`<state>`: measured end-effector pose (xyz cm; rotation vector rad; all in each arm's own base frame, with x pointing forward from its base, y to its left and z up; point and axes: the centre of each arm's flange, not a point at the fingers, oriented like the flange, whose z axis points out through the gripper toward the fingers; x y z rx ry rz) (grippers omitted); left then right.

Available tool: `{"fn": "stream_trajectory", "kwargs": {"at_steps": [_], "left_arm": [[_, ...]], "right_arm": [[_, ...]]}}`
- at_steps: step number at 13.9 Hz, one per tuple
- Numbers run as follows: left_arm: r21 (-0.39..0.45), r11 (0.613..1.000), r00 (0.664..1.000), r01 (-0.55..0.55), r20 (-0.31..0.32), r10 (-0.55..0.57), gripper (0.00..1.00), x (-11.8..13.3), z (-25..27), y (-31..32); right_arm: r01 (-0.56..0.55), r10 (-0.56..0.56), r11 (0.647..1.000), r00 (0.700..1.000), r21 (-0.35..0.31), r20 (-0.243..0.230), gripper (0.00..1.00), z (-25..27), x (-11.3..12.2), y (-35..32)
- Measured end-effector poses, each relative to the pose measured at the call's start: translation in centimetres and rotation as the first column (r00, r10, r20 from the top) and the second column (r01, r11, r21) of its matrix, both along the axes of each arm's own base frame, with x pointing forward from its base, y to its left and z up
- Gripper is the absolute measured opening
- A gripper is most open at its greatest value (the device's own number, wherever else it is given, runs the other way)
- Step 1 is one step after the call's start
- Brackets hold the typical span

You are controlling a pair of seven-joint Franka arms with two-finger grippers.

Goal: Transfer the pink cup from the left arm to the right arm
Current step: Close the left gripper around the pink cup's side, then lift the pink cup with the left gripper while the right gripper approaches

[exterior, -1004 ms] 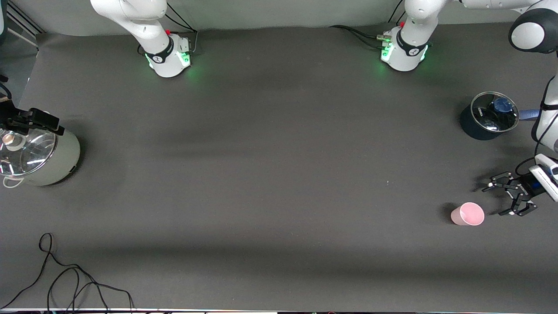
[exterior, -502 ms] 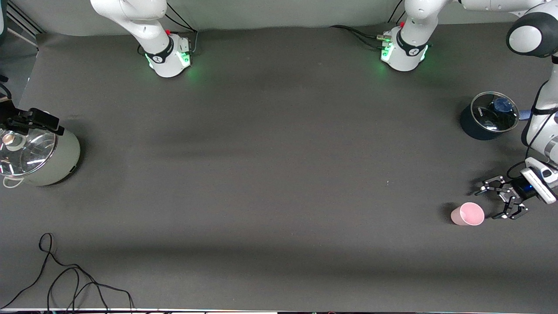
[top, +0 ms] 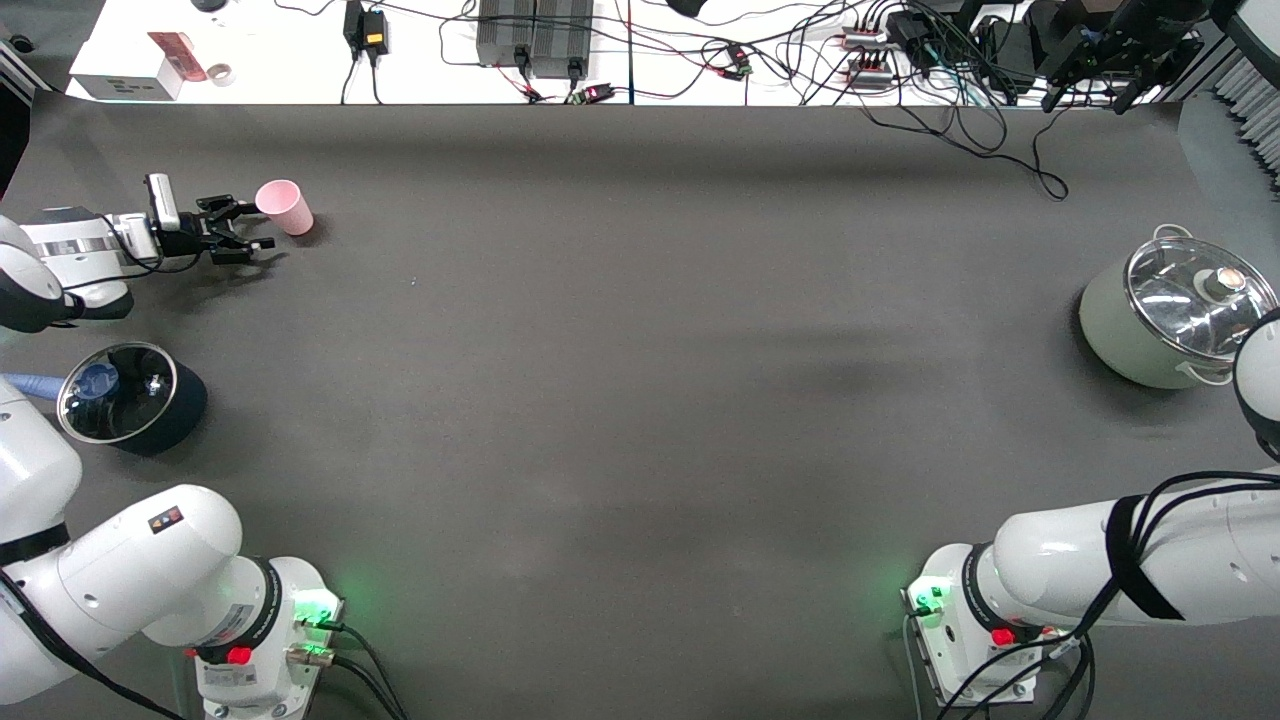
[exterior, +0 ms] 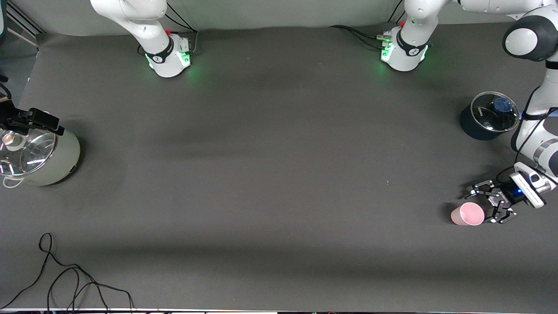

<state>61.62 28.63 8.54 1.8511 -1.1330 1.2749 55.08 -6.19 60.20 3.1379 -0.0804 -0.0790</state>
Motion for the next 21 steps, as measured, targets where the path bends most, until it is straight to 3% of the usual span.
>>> {"fn": "stream_trajectory", "kwargs": {"at_steps": [15,16,18,21], "left_arm": [[-0.03,1.0,1.0,-0.002,0.008,0.002,0.96,1.9,-1.1,-4.1],[-0.031,1.0,1.0,-0.002,0.007,0.003,0.9,1.8,-1.2,-4.2],[-0.032,0.999,1.0,-0.004,0.006,0.004,0.68,1.8,-1.2,-4.2],[-0.032,0.999,1.0,-0.004,0.007,0.004,0.66,1.8,-1.2,-4.2]], "right_arm": [[0.0,0.0,1.0,1.0,0.0,0.0,1.0,0.0,0.0,0.0],[0.0,0.0,1.0,1.0,0.0,0.0,1.0,0.0,0.0,0.0],[0.0,0.0,1.0,1.0,0.0,0.0,1.0,0.0,0.0,0.0],[0.0,0.0,1.0,1.0,0.0,0.0,1.0,0.0,0.0,0.0]]}}
